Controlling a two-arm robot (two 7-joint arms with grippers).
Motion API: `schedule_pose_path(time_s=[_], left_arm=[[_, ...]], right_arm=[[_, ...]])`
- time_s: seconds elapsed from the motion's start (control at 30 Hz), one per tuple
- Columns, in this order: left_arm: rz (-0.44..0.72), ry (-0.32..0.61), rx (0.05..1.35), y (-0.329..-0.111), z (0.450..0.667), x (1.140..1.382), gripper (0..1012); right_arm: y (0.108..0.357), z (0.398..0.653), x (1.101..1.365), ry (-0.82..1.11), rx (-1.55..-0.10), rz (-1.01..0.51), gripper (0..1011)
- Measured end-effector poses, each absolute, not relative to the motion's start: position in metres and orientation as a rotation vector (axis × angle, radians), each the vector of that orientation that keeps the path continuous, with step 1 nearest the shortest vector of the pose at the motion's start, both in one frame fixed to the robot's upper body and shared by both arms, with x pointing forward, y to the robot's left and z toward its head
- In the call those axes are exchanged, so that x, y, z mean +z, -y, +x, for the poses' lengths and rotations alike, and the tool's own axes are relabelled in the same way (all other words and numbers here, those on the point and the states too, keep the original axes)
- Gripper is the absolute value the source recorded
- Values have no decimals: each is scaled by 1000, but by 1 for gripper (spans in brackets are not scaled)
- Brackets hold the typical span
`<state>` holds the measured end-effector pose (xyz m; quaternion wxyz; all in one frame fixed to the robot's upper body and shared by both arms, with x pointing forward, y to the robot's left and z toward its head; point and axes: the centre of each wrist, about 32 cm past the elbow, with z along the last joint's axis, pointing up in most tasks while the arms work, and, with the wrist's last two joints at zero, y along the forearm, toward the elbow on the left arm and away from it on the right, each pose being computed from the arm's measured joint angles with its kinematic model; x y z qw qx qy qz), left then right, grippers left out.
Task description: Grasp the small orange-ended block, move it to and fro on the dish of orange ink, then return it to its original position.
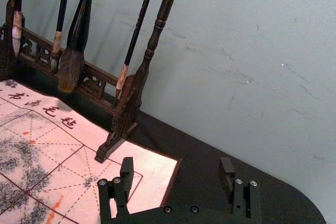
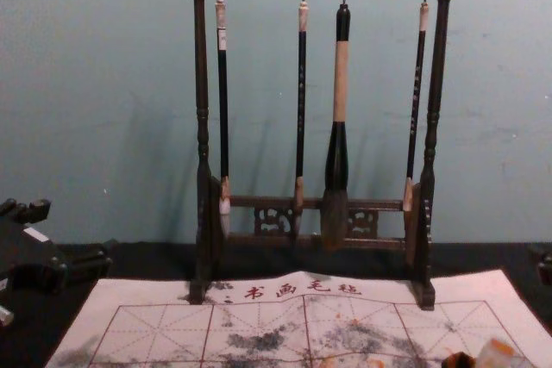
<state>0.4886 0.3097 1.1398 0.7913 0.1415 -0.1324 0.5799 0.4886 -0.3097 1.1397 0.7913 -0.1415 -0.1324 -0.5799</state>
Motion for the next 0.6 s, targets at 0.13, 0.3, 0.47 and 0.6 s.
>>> schedule_pose_path(time_s=[0.13,0.3,0.47,0.6], left_arm=[[304,285,1248,-310,489,1140,1001],[304,285,1248,-310,489,1140,1001],[304,285,1248,-310,489,1140,1001],[304,285,1248,-310,489,1140,1001]], right_arm=[[310,489,1140,285,-1248,-304,1003],[310,489,1140,285,-1248,-304,1003],[310,489,1140,285,-1248,-305,1003],[310,489,1140,285,-1248,-304,1002]])
